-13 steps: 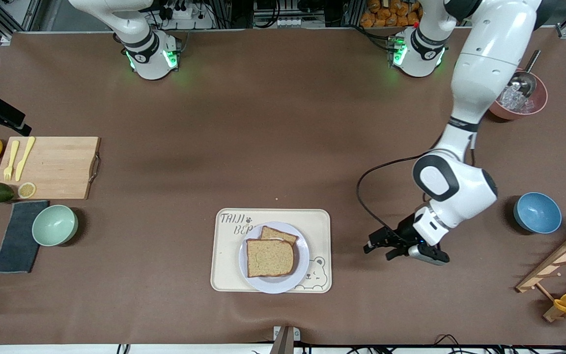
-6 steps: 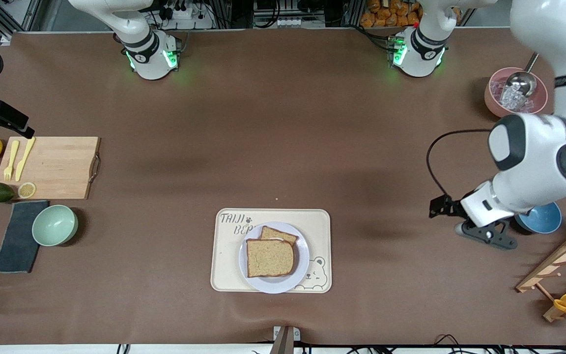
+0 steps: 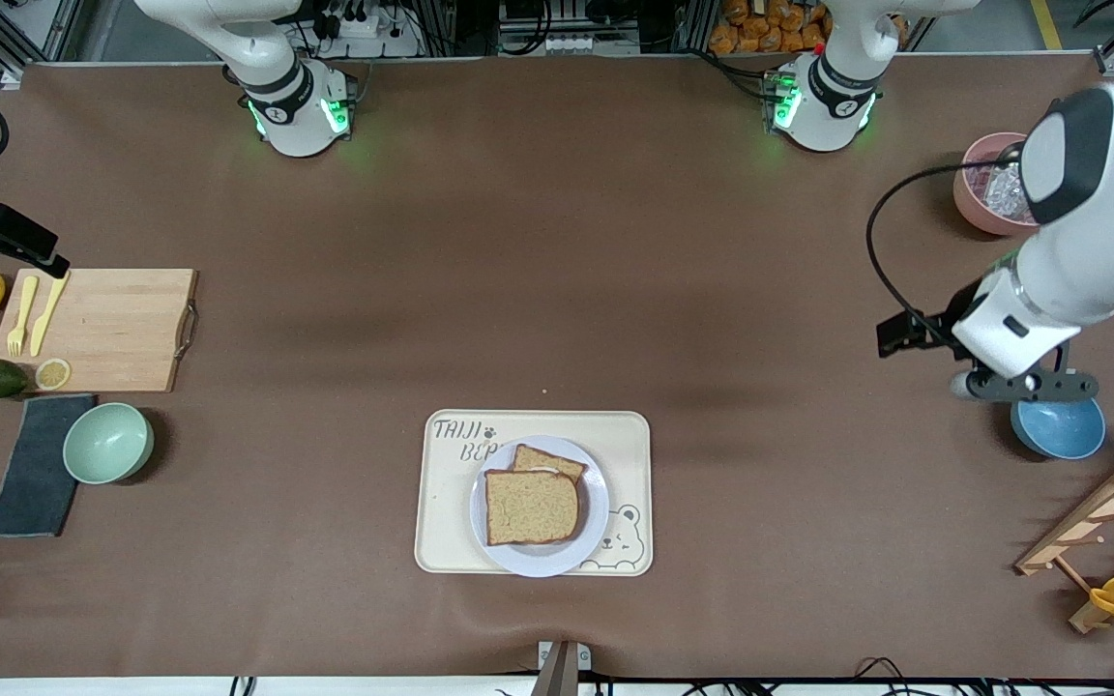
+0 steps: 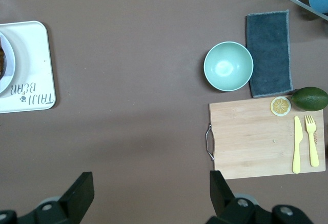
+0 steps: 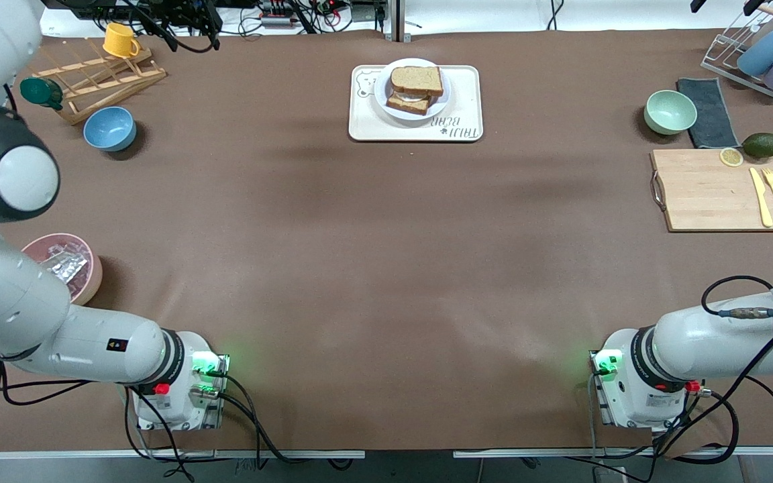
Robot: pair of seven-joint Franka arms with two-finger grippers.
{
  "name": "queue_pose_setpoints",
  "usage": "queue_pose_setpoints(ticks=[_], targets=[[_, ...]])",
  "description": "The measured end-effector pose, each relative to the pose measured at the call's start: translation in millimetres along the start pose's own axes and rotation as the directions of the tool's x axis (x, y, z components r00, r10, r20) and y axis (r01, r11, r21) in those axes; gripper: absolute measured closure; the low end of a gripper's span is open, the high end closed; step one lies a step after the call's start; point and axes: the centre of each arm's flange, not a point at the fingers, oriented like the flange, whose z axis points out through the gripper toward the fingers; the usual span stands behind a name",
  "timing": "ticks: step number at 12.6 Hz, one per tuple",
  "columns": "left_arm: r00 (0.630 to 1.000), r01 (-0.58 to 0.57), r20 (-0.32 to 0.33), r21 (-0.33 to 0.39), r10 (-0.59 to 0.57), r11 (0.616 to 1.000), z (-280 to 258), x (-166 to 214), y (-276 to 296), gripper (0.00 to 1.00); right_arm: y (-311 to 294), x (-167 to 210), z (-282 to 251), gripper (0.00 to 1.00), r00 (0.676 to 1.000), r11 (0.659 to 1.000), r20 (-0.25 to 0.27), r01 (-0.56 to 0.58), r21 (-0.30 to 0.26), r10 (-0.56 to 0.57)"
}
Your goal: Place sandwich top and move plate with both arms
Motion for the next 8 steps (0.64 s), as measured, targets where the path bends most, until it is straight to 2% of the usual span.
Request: queue_pose_setpoints(ticks=[2,6,8], targets=[[1.000,0.018,-0.015,0.004,-0.018,1.000,-34,-24,8,0.00,-1,3,-1,0.00,1.000,1.000,0.018,0.000,-0.003,0.000],[0.999,0.017,-0.049,0.003,-0.017,1.000,-81,-55,2,0.00,-2,8,0,0.00,1.000,1.000,0.022,0.000,-0.005,0.001],[0.997,-0.040,-0.060,0.005,0.040,0.999,-87,-58,-1,0.00,-2,8,-1,0.00,1.000,1.000,0.023,0.001,-0.005,-0.001]])
